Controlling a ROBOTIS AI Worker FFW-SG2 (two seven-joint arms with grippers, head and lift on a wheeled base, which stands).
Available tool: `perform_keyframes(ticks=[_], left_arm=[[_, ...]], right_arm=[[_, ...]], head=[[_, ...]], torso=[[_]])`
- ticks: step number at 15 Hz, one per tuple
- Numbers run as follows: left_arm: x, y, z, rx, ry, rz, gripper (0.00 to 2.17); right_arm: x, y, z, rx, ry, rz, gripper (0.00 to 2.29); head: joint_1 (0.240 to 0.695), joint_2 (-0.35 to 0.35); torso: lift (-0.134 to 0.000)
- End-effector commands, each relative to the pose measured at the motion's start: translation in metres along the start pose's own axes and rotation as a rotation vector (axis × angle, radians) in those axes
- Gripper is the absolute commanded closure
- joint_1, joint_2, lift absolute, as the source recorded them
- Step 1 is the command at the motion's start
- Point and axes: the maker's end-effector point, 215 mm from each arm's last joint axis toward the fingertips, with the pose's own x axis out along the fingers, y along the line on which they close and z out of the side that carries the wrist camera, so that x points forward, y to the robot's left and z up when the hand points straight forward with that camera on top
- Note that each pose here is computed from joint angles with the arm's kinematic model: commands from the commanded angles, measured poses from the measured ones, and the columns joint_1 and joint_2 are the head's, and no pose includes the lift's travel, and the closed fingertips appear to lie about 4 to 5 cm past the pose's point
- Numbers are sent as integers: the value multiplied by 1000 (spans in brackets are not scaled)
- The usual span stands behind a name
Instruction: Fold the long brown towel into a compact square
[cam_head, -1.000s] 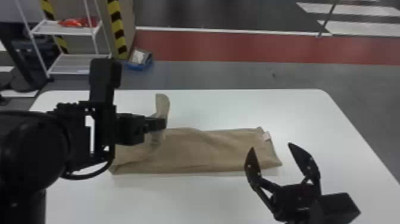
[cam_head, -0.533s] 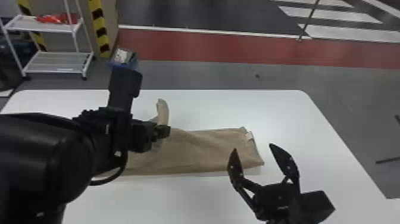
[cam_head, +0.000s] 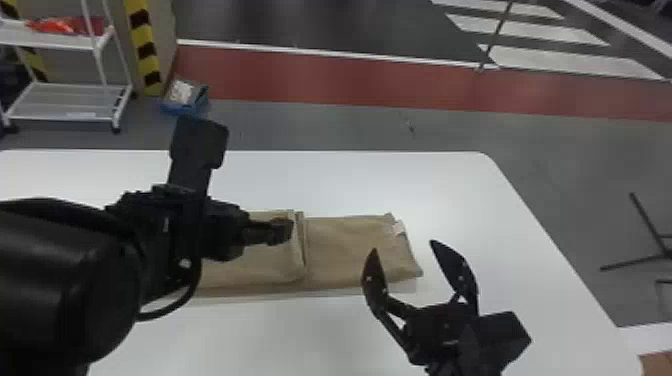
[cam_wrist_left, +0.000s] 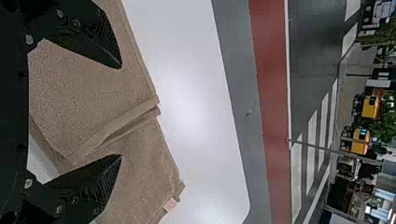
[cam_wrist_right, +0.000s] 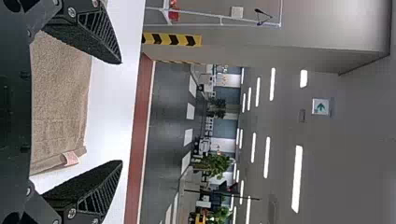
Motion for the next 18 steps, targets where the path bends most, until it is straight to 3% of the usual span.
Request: perform_keyframes(ticks=[1, 4, 7, 9, 11, 14, 18], left_arm=[[-6, 38, 10, -48, -99, 48, 39], [-22, 118, 35, -63, -352, 136, 49], [-48, 176, 44, -70, -550, 244, 66], [-66, 205, 30, -93, -587, 302, 66], [-70, 216, 11, -112, -572, 313, 73], [-62, 220, -4, -120, -540, 310, 76], [-55, 211, -6, -110, -531, 285, 83]], right_arm=[[8, 3, -8, 7, 40, 5, 127], [23, 14, -18, -2, 89, 39, 124], [40, 33, -22, 14, 124, 95, 127], [52, 47, -25, 45, 159, 146, 127], [65, 64, -44, 74, 246, 216, 127], [81, 88, -70, 167, 355, 322, 127], [102, 104, -84, 251, 390, 399, 127]], head=[[695, -187], [695, -137], [695, -21], [695, 35], [695, 98], [695, 149], [695, 176]], torso=[[-125], [-125], [-125], [-125], [-125], [-125], [-125]])
